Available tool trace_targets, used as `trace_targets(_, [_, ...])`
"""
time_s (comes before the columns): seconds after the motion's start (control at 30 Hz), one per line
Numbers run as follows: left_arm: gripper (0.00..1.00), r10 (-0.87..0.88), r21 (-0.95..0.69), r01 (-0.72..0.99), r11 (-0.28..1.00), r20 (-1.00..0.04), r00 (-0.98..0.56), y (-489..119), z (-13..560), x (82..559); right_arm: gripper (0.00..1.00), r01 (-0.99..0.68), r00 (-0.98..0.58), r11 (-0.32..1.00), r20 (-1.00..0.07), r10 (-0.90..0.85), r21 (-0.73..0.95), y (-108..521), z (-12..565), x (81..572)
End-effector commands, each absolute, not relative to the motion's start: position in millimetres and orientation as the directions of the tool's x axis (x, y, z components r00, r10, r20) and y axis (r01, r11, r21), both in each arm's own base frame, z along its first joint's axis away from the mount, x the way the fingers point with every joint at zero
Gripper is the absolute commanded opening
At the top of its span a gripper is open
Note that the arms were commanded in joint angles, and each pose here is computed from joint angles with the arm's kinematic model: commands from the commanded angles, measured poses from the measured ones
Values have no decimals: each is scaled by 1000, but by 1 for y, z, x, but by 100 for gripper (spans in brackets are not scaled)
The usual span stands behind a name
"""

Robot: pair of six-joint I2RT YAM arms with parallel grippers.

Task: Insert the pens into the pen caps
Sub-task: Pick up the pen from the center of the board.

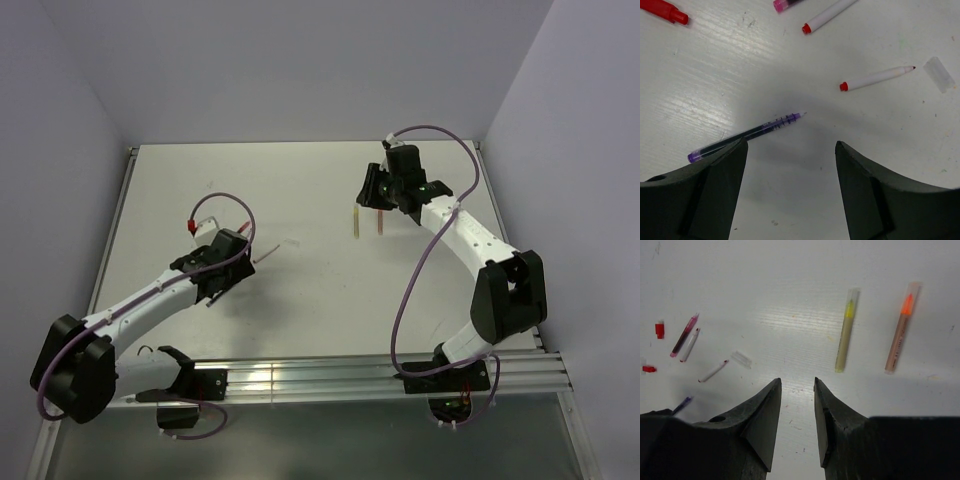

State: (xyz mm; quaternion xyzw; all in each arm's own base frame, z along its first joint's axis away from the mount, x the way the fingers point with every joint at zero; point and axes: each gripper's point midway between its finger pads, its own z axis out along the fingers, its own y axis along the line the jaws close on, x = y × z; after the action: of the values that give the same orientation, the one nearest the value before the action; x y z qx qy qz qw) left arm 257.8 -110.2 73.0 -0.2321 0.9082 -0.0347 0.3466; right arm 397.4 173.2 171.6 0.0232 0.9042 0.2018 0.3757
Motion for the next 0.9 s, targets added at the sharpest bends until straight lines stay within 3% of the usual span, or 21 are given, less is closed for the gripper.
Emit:
trace_targets(0.0, [75, -464, -227, -423, 877, -630, -623, -106, 68, 268, 40, -158, -664, 898, -717, 211, 411, 181, 198, 399])
trace_targets(0.87, [70, -411, -145, -406, 902, -569, -712, -98, 35, 273, 39, -171, -666, 890, -715, 211, 422, 183, 202, 396])
